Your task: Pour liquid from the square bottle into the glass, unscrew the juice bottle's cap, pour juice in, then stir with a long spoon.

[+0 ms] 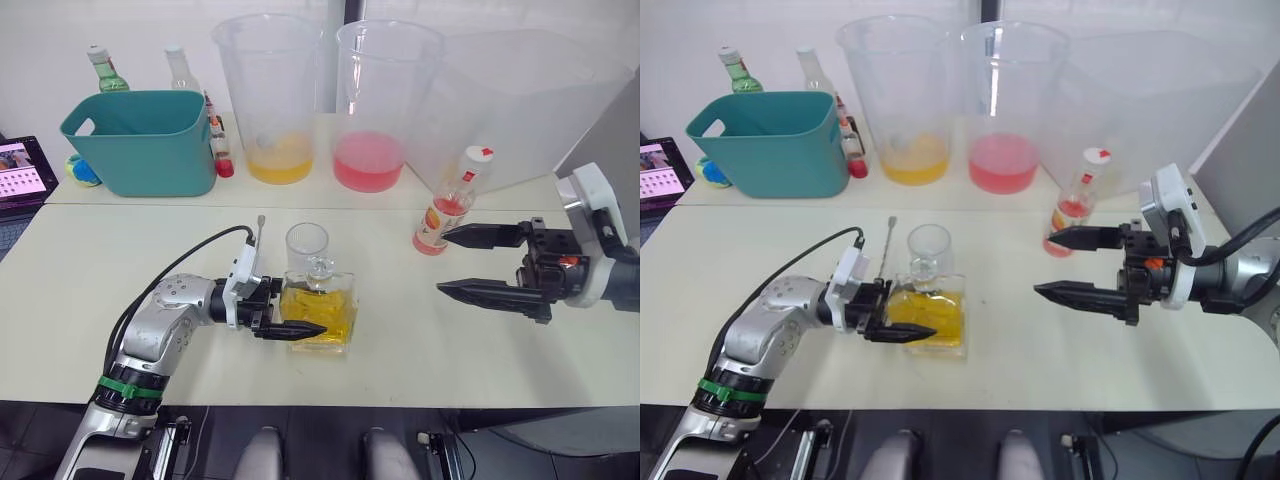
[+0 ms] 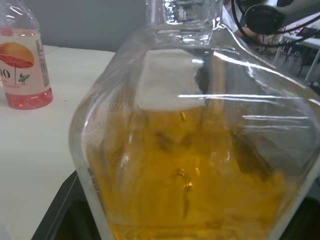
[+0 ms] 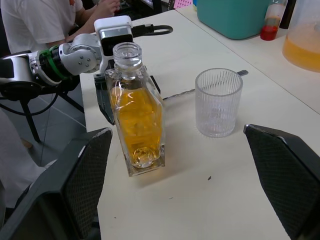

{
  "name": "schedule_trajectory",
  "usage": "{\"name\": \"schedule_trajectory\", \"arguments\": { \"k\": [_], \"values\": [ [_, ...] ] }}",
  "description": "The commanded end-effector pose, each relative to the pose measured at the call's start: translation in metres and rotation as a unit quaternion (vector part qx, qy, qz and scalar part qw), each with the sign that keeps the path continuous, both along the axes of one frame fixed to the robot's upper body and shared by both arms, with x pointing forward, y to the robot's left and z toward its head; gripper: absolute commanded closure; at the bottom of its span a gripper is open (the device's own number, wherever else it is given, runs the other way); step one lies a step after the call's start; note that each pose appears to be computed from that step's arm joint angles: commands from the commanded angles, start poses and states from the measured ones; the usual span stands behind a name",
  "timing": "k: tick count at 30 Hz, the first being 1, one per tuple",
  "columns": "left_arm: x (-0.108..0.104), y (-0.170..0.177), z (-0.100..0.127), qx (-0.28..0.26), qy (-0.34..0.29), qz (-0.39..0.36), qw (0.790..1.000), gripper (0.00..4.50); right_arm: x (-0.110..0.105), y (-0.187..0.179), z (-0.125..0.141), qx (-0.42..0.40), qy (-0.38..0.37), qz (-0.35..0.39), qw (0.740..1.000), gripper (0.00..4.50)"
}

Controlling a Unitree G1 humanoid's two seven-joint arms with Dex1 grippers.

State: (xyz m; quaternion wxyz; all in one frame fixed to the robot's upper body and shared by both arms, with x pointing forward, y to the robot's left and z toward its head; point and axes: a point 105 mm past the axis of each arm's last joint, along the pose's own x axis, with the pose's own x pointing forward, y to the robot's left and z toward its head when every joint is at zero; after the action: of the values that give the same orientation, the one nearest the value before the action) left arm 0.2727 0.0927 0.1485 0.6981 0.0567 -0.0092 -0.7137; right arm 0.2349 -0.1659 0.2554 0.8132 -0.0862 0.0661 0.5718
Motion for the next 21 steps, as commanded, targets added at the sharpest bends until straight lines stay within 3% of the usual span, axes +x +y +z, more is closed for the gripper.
{"name": "schedule_trajectory", "arguments": {
  "k": [1, 12, 14, 16, 21],
  "values": [
    [-0.001, -0.001, 0.007, -0.007, -0.05, -0.015, 0.999, 1.68, -0.006, -0.002, 0.011, -0.003, -0.026, -0.006, 1.0, 0.0],
    [0.008, 0.01, -0.018, 0.045, -0.073, 0.001, 0.996, 1.68, -0.004, -0.003, 0.01, -0.005, -0.038, -0.015, 0.999, 0.0],
    [0.011, 0.008, -0.013, 0.028, -0.056, 0.011, 0.998, 0.63, -0.001, -0.002, 0.011, -0.004, -0.046, -0.018, 0.999, 0.0],
    [0.01, 0.005, -0.003, 0.022, -0.054, 0.013, 0.998, 0.04, -0.001, 0.0, 0.012, -0.002, -0.047, -0.013, 0.999, 0.0],
    [0.013, 0.002, 0.01, 0.04, -0.068, 0.034, 0.996, 0.04, 0.0, 0.003, 0.013, -0.004, -0.055, -0.008, 0.998, 0.0]
  ]
}}
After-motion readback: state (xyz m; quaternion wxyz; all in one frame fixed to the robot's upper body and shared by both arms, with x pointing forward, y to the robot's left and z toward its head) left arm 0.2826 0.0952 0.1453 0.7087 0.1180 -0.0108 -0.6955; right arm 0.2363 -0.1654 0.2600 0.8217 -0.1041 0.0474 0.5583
